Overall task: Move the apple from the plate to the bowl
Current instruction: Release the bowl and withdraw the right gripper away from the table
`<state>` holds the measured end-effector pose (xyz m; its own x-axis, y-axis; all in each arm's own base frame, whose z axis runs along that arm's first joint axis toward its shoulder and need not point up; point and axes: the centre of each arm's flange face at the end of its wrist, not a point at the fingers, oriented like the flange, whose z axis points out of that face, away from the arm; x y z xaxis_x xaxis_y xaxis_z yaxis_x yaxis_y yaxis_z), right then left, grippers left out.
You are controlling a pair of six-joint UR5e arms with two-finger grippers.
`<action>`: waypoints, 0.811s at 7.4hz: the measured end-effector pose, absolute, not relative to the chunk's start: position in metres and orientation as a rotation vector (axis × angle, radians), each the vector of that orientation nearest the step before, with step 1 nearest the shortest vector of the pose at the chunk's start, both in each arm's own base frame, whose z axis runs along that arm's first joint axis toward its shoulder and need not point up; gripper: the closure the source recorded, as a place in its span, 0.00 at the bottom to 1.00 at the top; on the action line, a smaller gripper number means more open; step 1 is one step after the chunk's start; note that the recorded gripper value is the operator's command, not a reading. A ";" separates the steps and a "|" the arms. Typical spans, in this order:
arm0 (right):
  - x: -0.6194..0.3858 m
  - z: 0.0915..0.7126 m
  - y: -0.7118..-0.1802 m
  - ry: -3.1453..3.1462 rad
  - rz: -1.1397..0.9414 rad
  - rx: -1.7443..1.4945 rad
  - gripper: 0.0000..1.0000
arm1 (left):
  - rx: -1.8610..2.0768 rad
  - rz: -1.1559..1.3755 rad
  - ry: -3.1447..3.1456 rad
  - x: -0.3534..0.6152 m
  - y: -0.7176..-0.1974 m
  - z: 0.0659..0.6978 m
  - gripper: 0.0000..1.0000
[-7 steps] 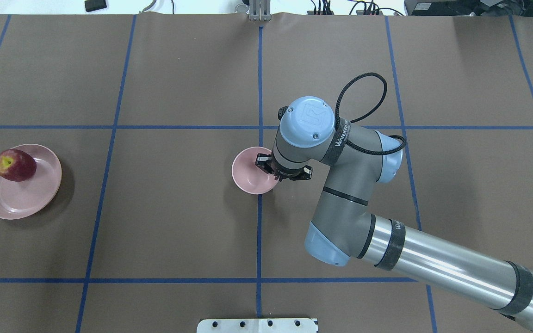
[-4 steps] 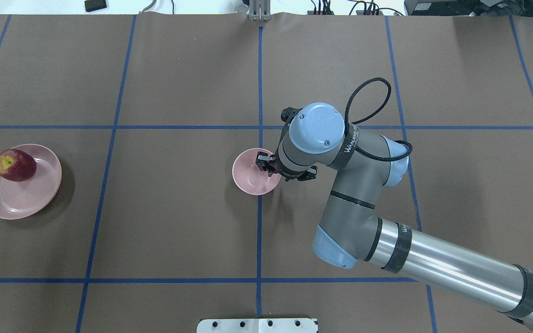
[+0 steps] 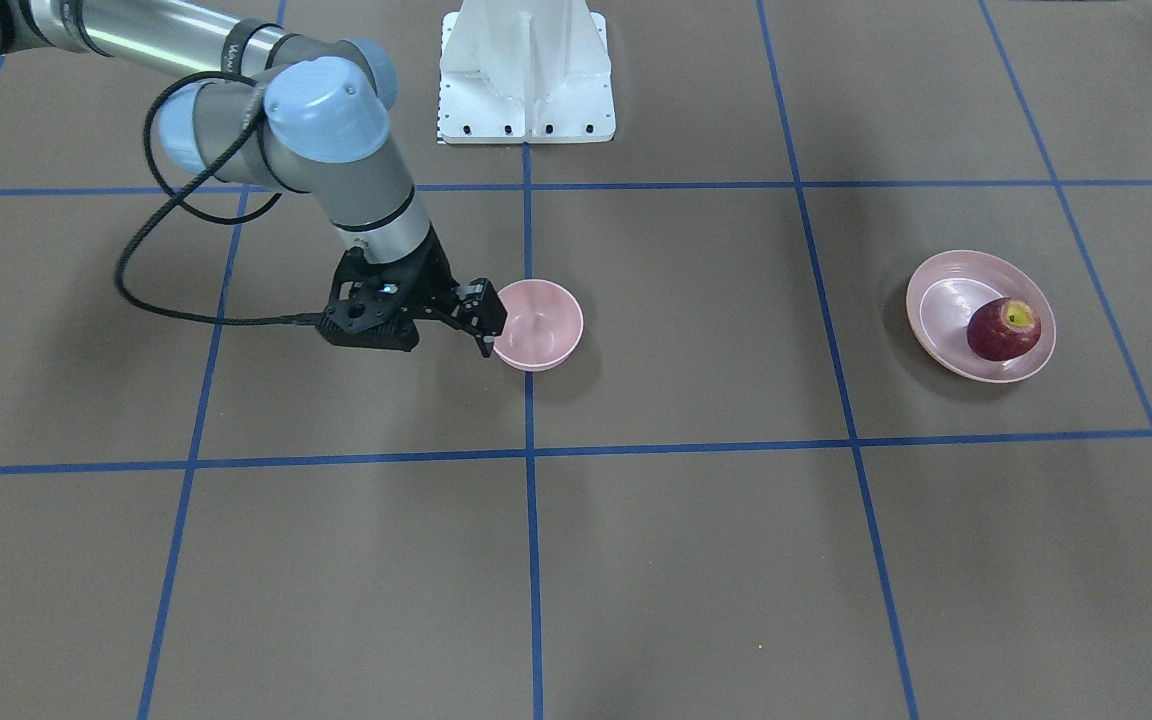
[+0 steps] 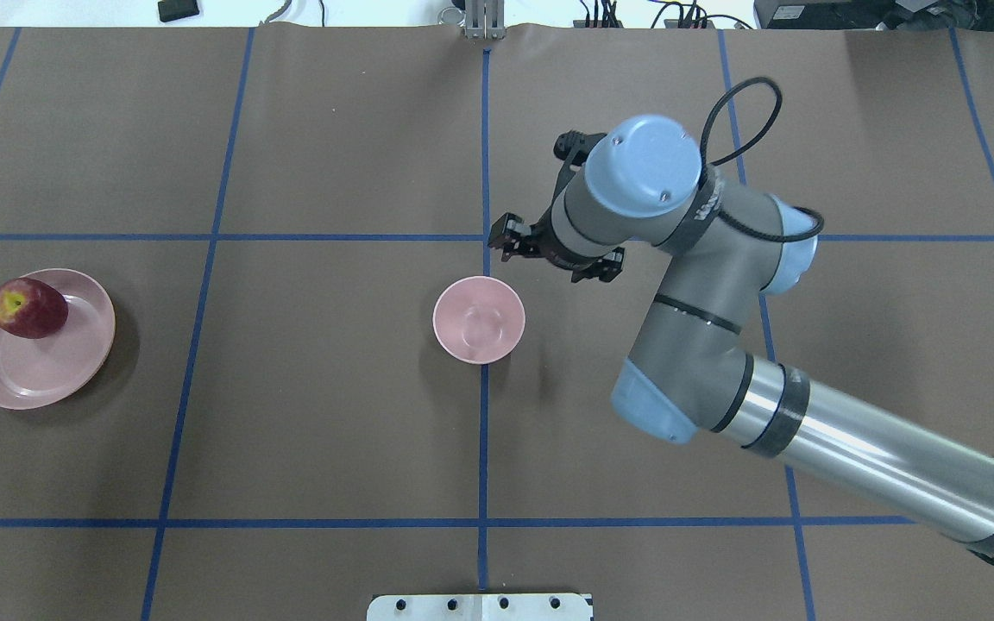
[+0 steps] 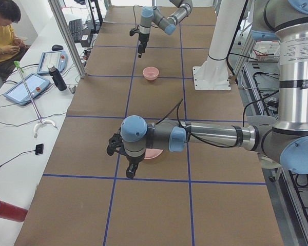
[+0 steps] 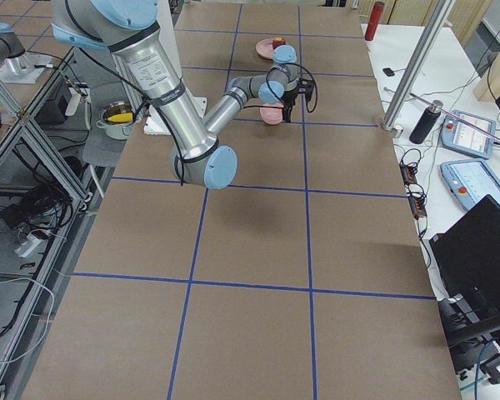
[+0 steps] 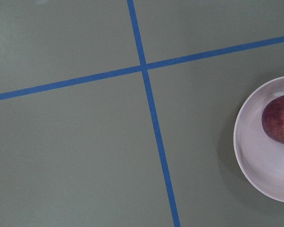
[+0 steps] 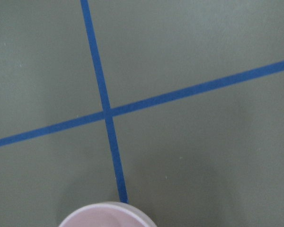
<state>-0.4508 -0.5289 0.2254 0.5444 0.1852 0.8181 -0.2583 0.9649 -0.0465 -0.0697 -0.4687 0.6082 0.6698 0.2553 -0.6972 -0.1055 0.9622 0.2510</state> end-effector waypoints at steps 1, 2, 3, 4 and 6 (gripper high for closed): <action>-0.397 0.251 -0.564 -0.926 0.218 0.105 0.00 | 0.220 0.215 0.811 -0.070 -0.477 0.599 0.01; -0.338 0.290 -0.592 -0.888 0.154 0.131 0.00 | 0.247 0.230 0.808 -0.069 -0.478 0.594 0.01; -0.275 0.335 -0.612 -0.856 0.079 0.153 0.00 | 0.295 0.252 0.803 -0.069 -0.481 0.588 0.01; -0.215 0.382 -0.621 -0.831 0.012 0.170 0.00 | 0.343 0.274 0.798 -0.066 -0.483 0.582 0.01; -0.106 0.478 -0.606 -0.780 -0.114 0.200 0.00 | 0.341 0.265 0.811 -0.047 -0.486 0.576 0.00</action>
